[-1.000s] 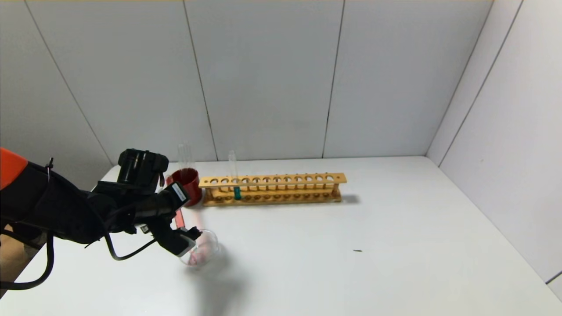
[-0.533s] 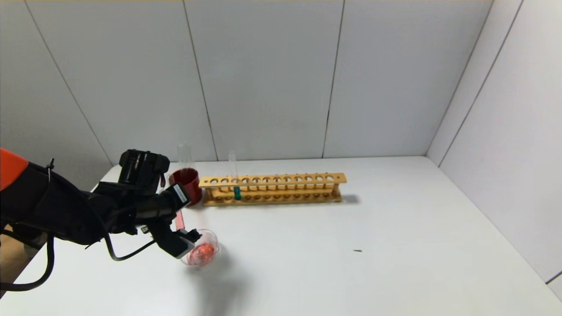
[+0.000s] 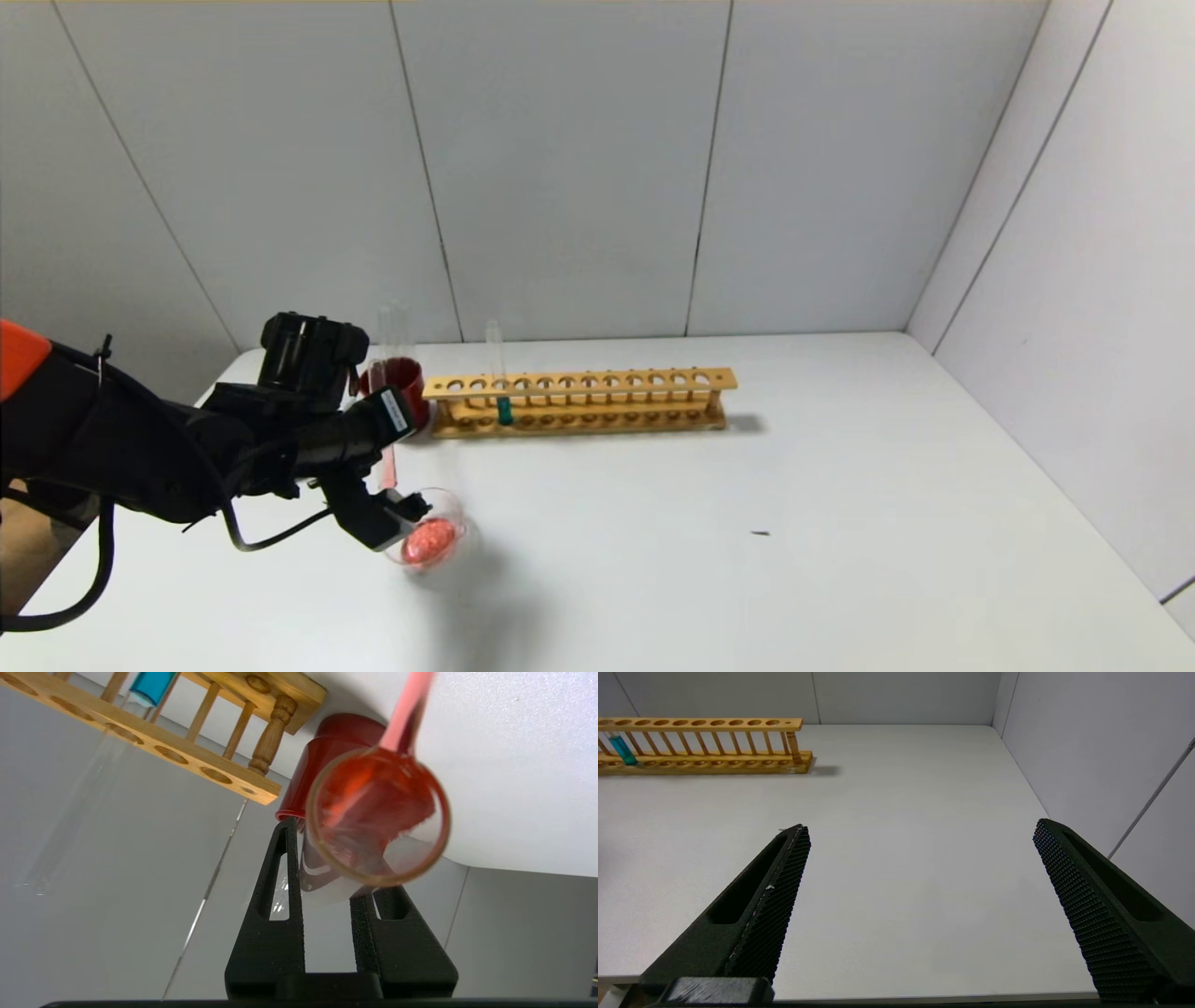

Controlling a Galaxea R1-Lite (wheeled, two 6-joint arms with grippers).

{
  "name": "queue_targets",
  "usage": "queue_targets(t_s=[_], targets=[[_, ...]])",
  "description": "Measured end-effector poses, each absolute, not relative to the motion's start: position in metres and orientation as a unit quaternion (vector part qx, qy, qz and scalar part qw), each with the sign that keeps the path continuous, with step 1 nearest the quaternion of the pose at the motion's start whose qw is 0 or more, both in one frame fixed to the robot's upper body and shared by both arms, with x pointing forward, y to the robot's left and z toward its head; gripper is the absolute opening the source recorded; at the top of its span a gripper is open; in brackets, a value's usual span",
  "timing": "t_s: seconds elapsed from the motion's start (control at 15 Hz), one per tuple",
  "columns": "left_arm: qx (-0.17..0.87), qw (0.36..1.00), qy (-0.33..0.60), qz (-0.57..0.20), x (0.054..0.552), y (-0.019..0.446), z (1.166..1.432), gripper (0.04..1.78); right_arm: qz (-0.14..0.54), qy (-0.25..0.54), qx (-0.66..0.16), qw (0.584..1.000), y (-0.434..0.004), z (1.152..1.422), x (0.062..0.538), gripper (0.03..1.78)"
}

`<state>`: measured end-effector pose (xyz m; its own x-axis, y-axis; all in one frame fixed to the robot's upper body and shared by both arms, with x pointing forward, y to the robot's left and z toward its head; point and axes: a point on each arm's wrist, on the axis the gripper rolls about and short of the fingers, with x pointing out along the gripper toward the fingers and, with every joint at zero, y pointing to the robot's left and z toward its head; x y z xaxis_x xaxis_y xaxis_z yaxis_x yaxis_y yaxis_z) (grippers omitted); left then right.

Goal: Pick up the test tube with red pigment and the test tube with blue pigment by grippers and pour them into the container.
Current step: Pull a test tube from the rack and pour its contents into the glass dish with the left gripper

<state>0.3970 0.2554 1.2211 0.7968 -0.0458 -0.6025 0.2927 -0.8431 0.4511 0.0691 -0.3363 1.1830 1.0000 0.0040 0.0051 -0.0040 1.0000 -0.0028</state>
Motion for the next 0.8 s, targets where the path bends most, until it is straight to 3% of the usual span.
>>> queue_targets(t_s=[0.8], targets=[[0.925,0.240,0.069,-0.286,0.387,0.258,1.236,0.33,0.002,-0.002,-0.001,1.000,-0.336,1.183,0.069,1.75]])
